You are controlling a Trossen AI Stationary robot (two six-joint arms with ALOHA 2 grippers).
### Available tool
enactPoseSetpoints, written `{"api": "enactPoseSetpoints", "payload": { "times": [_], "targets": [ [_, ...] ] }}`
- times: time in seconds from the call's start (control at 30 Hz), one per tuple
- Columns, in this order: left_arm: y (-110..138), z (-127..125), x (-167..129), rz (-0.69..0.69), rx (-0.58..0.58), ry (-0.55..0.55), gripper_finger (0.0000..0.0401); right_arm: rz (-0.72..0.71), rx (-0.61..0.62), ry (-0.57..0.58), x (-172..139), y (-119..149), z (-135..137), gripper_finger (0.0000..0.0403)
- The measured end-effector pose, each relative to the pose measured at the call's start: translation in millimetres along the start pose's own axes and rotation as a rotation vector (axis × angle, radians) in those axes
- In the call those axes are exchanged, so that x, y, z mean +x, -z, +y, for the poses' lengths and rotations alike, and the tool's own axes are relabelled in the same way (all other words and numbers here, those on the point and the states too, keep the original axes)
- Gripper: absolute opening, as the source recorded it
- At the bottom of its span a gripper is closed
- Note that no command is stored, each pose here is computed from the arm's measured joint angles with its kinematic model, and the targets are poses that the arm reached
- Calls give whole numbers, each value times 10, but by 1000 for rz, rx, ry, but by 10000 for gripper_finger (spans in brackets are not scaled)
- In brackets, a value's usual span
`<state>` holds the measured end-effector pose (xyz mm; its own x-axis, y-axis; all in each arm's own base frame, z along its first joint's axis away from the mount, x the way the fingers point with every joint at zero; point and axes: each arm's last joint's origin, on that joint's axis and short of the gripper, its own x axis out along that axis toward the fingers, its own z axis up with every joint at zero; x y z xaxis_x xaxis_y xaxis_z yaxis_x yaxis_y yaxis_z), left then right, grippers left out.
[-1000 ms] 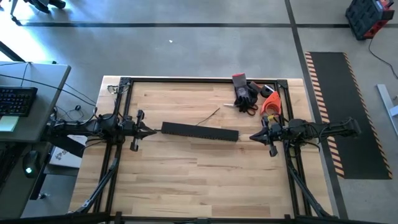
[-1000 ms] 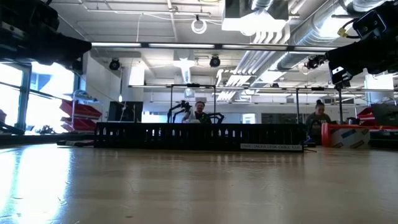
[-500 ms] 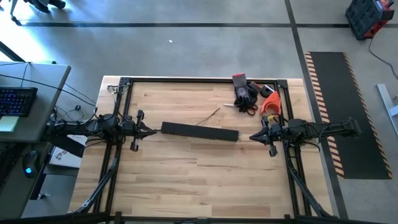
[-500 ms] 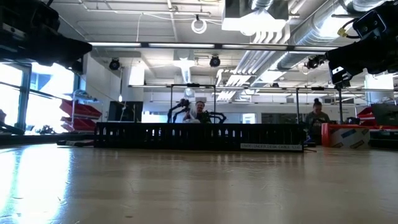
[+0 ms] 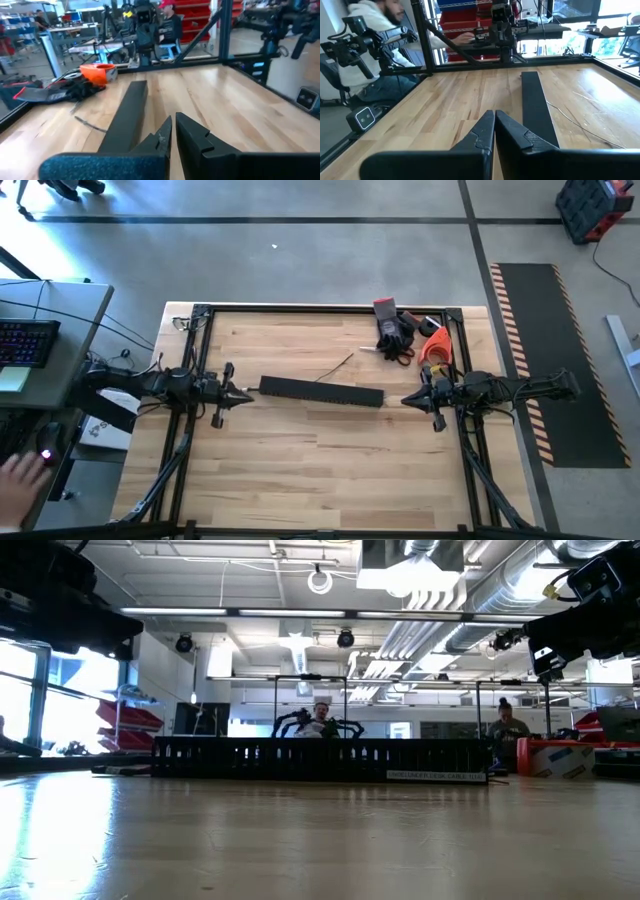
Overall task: Ziptie cables
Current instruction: Return to Home Position
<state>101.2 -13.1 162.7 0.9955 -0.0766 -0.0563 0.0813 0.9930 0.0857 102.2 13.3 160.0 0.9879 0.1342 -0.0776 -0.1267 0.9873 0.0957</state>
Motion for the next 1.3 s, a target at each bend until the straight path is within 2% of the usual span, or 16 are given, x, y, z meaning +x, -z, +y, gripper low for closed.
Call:
{"api": "enactPoseSetpoints", "payload": {
  "times": [0.33,1.3],
  "targets": [
    [52,-57,41,67,11,34,0,1,0,0,0,1,0,0],
    [52,-56,41,67,11,33,0,0,0,0,0,0,0,0]
  ]
}}
